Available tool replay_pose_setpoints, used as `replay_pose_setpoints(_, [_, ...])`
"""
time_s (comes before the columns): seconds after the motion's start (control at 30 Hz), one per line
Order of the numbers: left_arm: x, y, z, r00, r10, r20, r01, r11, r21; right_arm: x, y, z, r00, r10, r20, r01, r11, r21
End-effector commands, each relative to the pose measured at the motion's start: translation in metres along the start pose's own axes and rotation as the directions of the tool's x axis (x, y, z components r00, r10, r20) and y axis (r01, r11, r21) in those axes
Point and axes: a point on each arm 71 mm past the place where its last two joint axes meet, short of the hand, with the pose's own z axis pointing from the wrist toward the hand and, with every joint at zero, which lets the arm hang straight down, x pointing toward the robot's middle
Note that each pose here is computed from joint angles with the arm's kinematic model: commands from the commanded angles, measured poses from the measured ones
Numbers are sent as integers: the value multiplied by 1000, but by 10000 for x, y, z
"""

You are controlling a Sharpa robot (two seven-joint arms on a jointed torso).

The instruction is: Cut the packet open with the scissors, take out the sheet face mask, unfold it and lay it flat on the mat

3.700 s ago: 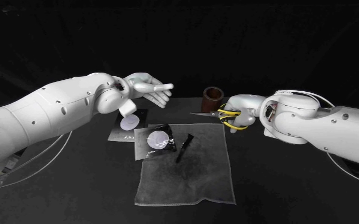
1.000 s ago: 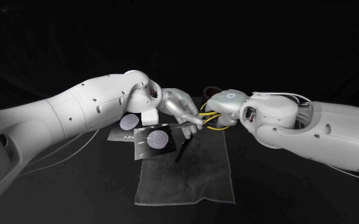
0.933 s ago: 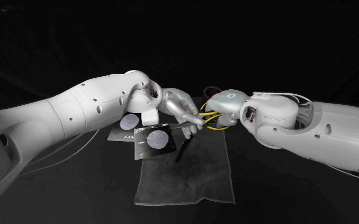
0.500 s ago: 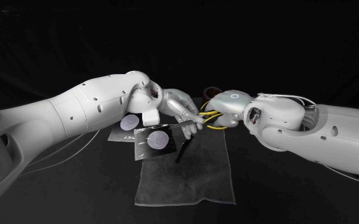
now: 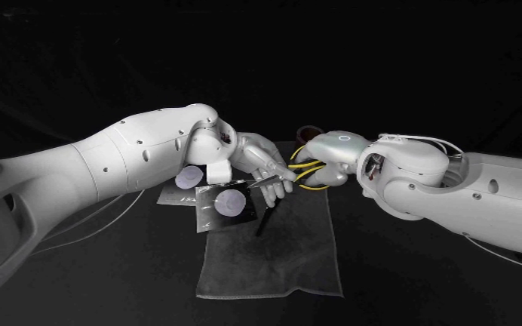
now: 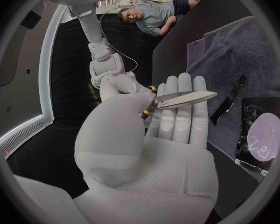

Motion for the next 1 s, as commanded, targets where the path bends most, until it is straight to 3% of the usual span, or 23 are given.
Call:
replay_pose_setpoints(0.03, [-9, 56, -3, 1000, -13, 2, 14, 998, -64, -59, 29, -9, 999, 44, 18, -44, 999, -27])
replay_pose_setpoints(0.23, [-13, 74, -1, 1000, -13, 10, 14, 996, -85, -133, -18, -39, 990, 138, 27, -137, 990, -41])
replay_pose_setpoints(0.37, [-18, 86, -6, 1000, -14, 12, 15, 996, -91, -166, -83, -63, 975, 221, 4, -220, 974, -46])
replay_pose_setpoints(0.7, [-33, 113, -24, 1000, -16, 14, 17, 995, -98, -121, -188, -104, 923, 346, -169, -359, 932, -56])
replay_pose_setpoints(1.0, [-40, 127, -35, 1000, -17, 11, 18, 995, -101, -226, -242, -111, 881, 465, -81, -472, 873, -123])
